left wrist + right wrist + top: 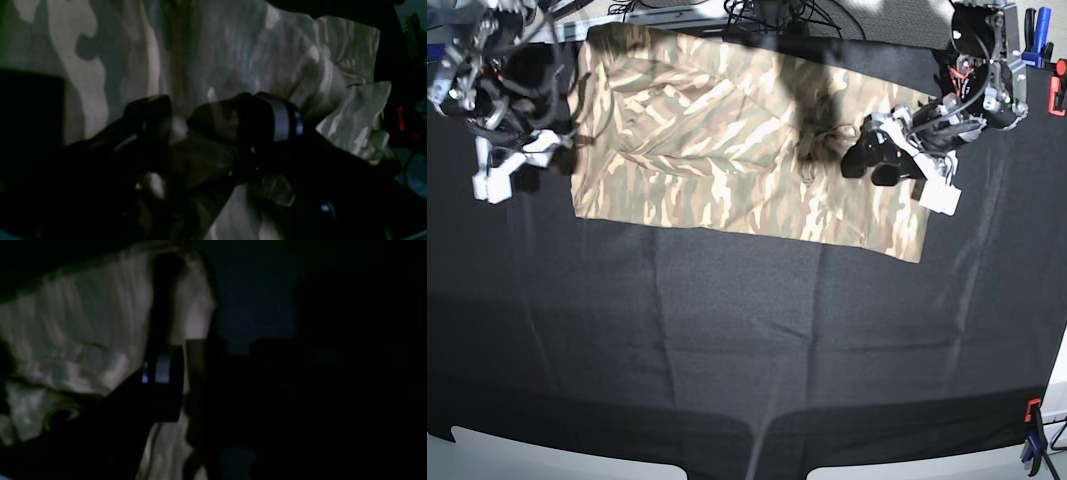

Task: Layout the t-shirt on the table in an organized manner, then fold the t-shirt properly
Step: 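Push the left gripper's end of the shirt toward the shirt's middle, then grasp the shirt's other end with the right gripper and fold it over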

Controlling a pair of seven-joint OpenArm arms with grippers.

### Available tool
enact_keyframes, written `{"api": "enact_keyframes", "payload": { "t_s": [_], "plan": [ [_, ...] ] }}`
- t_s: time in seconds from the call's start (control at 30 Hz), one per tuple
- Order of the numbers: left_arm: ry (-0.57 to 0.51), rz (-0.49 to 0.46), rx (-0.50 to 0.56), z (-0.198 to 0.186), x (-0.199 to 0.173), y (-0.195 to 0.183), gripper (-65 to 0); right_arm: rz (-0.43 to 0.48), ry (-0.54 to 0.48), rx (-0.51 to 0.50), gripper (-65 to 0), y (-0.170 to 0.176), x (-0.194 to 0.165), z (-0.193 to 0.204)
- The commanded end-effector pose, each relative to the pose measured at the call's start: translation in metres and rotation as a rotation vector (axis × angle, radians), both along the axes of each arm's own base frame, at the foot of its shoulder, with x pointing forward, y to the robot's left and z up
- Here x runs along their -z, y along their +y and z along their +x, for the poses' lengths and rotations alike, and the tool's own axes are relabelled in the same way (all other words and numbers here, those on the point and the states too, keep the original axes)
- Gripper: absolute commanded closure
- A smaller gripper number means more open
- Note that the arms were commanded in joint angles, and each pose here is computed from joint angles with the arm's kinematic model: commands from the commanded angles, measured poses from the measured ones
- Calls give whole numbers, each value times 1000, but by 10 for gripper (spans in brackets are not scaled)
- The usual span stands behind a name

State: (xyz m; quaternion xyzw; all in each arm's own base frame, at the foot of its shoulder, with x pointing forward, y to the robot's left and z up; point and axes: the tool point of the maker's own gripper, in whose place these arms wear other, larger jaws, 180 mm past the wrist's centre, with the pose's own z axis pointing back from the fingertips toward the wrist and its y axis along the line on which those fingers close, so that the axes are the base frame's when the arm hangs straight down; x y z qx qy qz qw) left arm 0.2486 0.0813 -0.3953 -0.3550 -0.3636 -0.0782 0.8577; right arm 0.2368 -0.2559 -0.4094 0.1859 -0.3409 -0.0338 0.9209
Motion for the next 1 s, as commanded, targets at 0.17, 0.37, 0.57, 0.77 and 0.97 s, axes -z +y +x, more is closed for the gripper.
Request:
{"api": "enact_keyframes", "payload": {
  "t_s": [0.17, 0.37, 0.57, 0.77, 0.97],
  "plan": [
    [-34, -9, 2, 6, -9, 0, -361, 153, 35, -8, -303, 12, 8, -7],
    [-40, -41, -5, 7, -13, -2, -361, 238, 40, -32, -303, 25, 2, -9],
    [-37, -55, -2, 6, -15, -3, -361, 263, 20, -29, -303, 27, -2, -7],
    [-37, -55, -2, 6, -15, -3, -361, 267, 42, -75, -303, 41, 2, -8],
    [-36, -54, -2, 6, -14, -3, -361, 271, 99, -201, -303, 78, 14, -13]
  ]
}}
